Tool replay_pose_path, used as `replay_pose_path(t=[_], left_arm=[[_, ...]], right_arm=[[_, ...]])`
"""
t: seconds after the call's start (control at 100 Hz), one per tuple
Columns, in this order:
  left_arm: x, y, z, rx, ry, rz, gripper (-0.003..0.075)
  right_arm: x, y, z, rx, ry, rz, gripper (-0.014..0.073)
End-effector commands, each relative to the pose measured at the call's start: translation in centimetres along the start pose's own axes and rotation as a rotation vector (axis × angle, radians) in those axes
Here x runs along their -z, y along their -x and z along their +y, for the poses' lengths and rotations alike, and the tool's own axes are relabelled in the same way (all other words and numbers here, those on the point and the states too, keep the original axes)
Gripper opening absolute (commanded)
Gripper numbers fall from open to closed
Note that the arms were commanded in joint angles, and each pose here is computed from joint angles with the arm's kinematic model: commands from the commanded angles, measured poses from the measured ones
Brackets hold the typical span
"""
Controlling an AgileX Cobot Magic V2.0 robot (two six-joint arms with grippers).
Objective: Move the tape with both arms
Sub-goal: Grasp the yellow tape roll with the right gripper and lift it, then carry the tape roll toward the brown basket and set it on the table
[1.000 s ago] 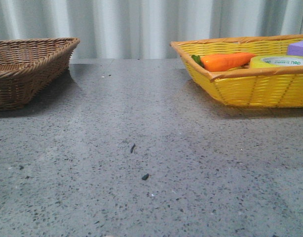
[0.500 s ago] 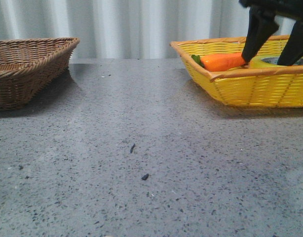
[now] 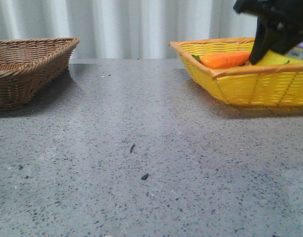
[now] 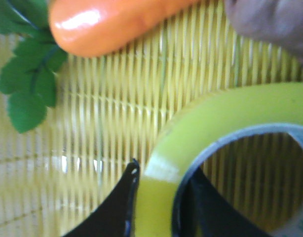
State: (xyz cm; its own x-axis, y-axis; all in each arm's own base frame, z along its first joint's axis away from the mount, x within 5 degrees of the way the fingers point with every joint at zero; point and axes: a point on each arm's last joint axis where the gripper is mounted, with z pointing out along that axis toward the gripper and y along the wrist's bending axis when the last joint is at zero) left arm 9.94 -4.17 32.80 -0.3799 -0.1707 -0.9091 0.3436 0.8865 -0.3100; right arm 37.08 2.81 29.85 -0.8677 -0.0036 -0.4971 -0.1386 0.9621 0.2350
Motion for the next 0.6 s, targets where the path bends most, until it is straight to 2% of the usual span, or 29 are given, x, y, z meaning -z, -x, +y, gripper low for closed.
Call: replay_pose_path(t=[0.0,0.16,0.3,0.44,0.59], left_arm=[[0.2,1.3,-0.2,0.016,-0.002,-0.068,0.0347],[0.2,1.3,-0.2,0.016,-0.001,-0.07,0.0347],[0.2,1.4,-0.2,0.016,0.0,-0.073,0.0347],[0.2,1.4,-0.2,0.016,0.0,-0.073,0.0347],[0.2,1.2,-0.3,0.016,-0.006,-0.058,0.0347]], right_arm=[[7.2,2.7,2.5,0.067,0.01,-0.276,-0.0058],[15.4,4.9,7.8,0.201,0.08,-0.548,-0.0058],[19.0,5.6,12.9,0.315,0.19,-0.664,-0.0058],[17.6,5.6,17.2,0.392,0.291,-0.646,-0.0058],[11.3,5.7,20.3,0.446,0.321,-0.502,-0.0058]])
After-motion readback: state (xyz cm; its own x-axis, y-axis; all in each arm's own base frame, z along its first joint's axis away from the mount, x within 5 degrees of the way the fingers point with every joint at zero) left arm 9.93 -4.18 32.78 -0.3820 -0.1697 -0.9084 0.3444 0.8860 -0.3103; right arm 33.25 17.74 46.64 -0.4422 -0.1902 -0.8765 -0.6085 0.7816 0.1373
